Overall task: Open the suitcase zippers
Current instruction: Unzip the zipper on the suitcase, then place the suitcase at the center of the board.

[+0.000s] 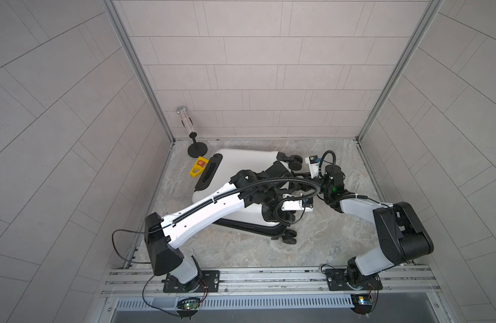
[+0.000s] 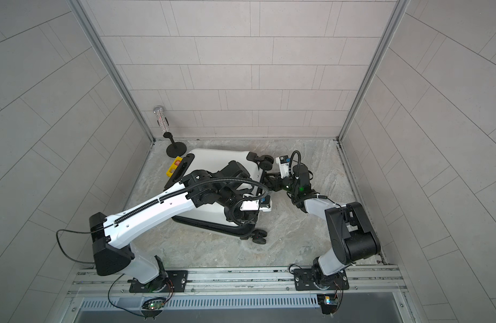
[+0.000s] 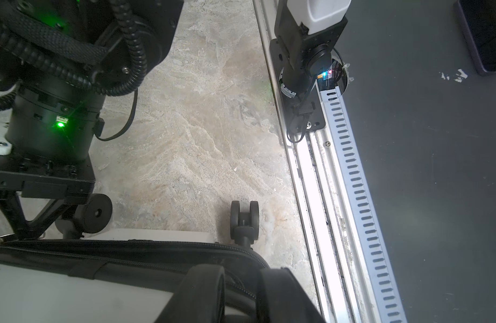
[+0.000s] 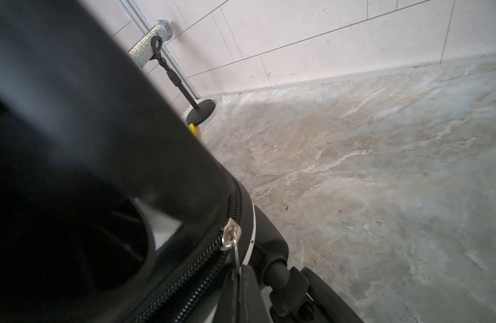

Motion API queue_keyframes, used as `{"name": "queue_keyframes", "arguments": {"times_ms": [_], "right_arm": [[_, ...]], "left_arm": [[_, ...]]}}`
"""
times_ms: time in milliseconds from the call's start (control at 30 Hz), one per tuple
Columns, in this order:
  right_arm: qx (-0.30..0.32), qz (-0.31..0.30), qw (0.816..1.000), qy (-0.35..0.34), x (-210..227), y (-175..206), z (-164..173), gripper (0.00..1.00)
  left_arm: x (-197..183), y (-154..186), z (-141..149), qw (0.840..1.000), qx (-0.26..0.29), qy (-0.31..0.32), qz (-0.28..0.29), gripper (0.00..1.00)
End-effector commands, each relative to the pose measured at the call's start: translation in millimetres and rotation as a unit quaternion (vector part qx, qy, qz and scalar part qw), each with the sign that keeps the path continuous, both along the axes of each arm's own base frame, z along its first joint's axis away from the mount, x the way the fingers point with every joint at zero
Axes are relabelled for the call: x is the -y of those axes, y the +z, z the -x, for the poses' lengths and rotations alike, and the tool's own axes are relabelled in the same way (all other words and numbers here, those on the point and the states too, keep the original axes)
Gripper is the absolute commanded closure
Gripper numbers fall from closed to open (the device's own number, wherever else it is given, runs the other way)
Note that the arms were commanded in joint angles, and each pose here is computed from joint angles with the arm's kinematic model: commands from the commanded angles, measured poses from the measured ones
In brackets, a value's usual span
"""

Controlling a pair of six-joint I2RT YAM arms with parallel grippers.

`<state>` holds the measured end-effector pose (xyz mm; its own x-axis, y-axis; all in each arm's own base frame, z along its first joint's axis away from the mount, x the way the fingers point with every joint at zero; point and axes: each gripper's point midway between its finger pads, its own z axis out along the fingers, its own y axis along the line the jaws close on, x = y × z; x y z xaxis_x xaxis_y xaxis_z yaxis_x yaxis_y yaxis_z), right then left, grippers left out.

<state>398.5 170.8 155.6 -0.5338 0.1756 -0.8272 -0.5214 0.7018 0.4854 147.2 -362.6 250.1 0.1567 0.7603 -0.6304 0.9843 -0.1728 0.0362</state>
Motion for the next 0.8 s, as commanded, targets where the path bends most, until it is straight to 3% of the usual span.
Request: {"name": "queue_keyframes", "arguments": {"times_ms": [0, 467, 767], "right_arm": [[0.01, -0.01, 0.998, -0.069, 28.9, 9.4, -33.3, 1.0], [0.02, 0.004, 1.0, -0.019, 30.7, 13.9, -53.5, 1.0], [0.04, 0.031, 0.997, -0.051, 42.3, 8.6, -61.0, 1.0]], "left_arm": [[-2.2, 26.2, 58.6, 0.991, -0.121, -0.044, 0.044, 0.84], [-5.9, 18.0, 89.2, 0.987, -0.13, -0.085, 0.035, 0.84], [-3.7, 11.5, 99.1, 0.986, -0.126, -0.102, 0.028, 0.84]]}}
